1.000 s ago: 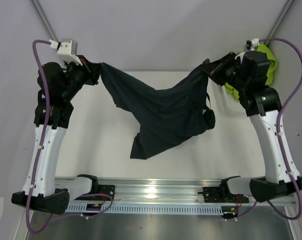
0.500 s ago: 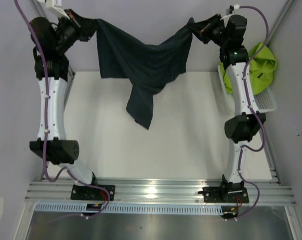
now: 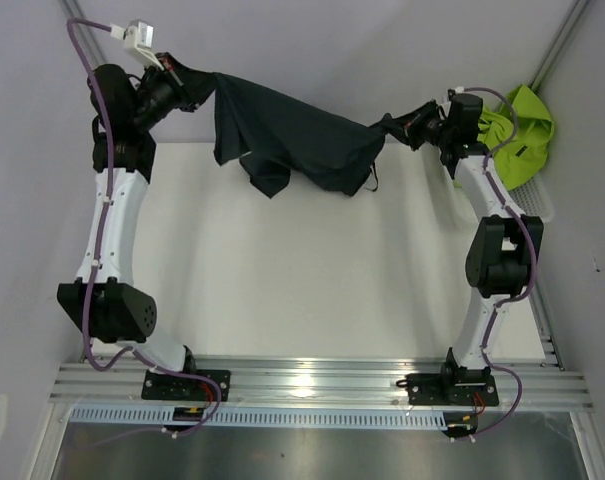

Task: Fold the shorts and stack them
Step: Flatten the shorts out

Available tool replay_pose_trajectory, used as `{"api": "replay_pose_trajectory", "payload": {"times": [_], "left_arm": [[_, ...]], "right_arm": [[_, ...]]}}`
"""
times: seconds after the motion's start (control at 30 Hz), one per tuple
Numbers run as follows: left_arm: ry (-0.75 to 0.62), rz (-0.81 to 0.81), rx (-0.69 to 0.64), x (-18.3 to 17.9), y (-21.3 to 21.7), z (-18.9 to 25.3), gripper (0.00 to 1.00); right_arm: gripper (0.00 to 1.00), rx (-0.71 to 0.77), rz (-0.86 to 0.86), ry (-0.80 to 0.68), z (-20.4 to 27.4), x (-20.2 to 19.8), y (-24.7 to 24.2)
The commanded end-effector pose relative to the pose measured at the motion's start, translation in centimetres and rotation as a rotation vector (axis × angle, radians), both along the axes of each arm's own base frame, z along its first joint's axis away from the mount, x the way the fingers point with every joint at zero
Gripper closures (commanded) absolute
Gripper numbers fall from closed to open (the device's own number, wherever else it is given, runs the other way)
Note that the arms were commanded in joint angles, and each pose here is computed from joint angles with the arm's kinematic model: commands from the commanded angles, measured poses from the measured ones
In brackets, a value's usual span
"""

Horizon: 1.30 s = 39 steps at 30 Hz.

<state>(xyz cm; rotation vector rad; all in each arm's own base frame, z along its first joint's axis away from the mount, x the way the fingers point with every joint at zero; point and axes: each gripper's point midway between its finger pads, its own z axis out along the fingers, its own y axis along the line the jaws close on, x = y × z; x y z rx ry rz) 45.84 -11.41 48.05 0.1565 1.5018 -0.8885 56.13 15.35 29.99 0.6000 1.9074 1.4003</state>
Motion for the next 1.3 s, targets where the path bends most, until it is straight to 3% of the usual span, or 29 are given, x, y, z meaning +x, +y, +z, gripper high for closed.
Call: {"api": "replay_pose_trajectory", "payload": {"times": [0.0, 0.23, 0.47, 0.67, 0.73, 0.97, 1.27], "left_arm": [[-0.233, -0.001, 0.018, -4.6, -0.2, 8.2, 1.0], [-0.399, 0.03, 0.062, -14.7, -0.1, 14.5, 1.0], [-0.463, 0.031, 0.03, -17.6, -0.1, 17.1, 1.0], [-0.447, 0.012, 0.0, -15.2, -0.3, 16.7, 1.0], [-0.381, 0.014, -0.016, -12.3, -0.2, 14.7, 1.0], [-0.343, 0.031, -0.03, -5.9, 0.2, 12.0, 1.0], [-0.455, 0.003, -0.018, -0.4, 0.3, 16.5, 1.0]], "right_arm": [[1.0, -0.066, 0.032, -0.308, 11.3, -5.0, -0.1], [1.0, -0.12, 0.013, -0.502, 20.8, -15.7, 0.6], [1.0, -0.131, -0.026, -0.585, 25.0, -19.4, -0.4], [1.0, -0.145, -0.035, -0.564, 25.1, -17.1, -0.7], [1.0, -0.14, -0.035, -0.539, 24.2, -15.2, -0.7], [1.0, -0.083, -0.002, -0.505, 22.8, -9.6, 0.4], [1.0, 0.091, 0.048, -0.695, 27.7, -4.0, 0.2]]}}
